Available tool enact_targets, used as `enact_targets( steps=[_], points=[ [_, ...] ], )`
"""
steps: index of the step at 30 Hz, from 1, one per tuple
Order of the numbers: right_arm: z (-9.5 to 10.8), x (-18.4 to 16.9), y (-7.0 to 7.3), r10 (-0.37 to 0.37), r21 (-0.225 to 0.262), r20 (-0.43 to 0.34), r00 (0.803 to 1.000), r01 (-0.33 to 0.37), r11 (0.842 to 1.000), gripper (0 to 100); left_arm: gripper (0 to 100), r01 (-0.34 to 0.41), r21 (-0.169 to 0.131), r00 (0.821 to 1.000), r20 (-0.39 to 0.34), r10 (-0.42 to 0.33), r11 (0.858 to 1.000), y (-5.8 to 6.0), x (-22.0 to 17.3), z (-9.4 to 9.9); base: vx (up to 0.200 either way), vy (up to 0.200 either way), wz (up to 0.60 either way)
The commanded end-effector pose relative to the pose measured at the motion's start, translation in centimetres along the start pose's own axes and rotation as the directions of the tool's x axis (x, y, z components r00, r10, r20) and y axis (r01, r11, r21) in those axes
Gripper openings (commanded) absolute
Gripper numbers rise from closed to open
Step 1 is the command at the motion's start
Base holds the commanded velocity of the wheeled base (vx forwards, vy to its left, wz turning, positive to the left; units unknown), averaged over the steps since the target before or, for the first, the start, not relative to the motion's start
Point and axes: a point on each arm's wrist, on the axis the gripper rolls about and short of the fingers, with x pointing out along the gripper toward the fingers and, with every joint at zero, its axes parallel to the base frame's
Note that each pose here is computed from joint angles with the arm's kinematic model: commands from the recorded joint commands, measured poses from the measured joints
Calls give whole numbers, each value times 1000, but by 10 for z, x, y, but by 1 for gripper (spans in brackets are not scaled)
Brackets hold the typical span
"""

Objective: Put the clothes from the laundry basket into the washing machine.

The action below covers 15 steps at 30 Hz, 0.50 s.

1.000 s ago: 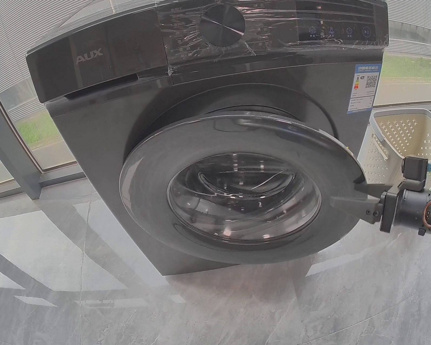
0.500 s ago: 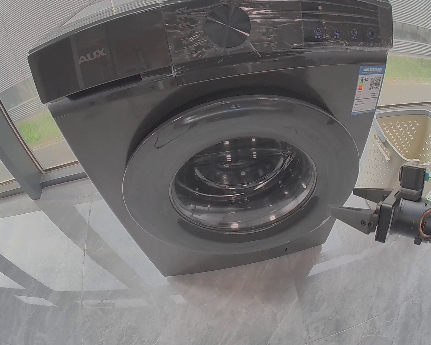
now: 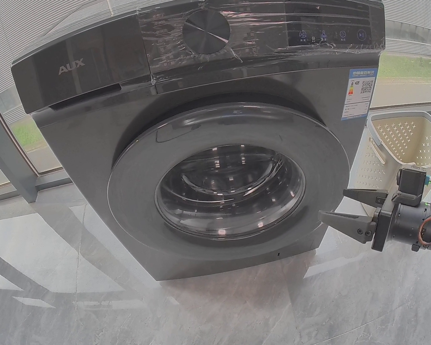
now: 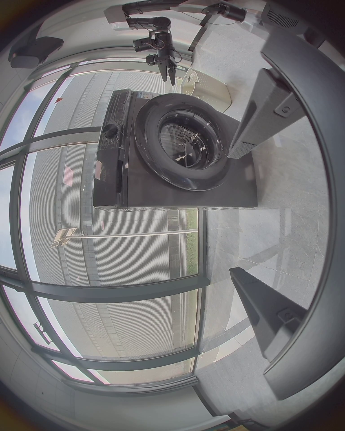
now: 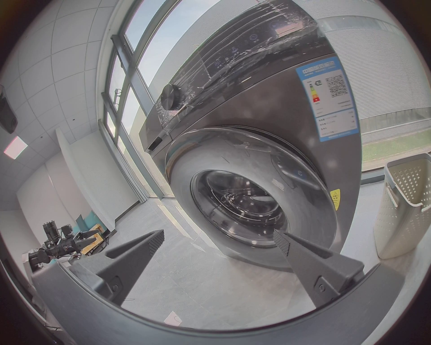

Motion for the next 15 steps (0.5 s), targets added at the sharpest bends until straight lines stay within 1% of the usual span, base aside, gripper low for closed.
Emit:
enact_targets(
  steps=[1,6,10,15],
  points=[
    [2,0,4,18,-4,12,1000,-18,1000,100,100,0,0,1000,-2,0,1000,0,0,-5,200,0,0],
    [1,1,3,19,-5,15,1000,-19,1000,100,100,0,0,1000,-2,0,1000,0,0,-5,200,0,0],
    [4,2,4,22,-9,34,999,-22,1000,100,100,0,0,1000,-2,0,1000,0,0,-5,200,0,0],
    [6,5,3,20,-14,49,999,-19,1000,100,100,0,-1,1000,-2,0,1000,0,0,-5,0,0,0]
  ],
)
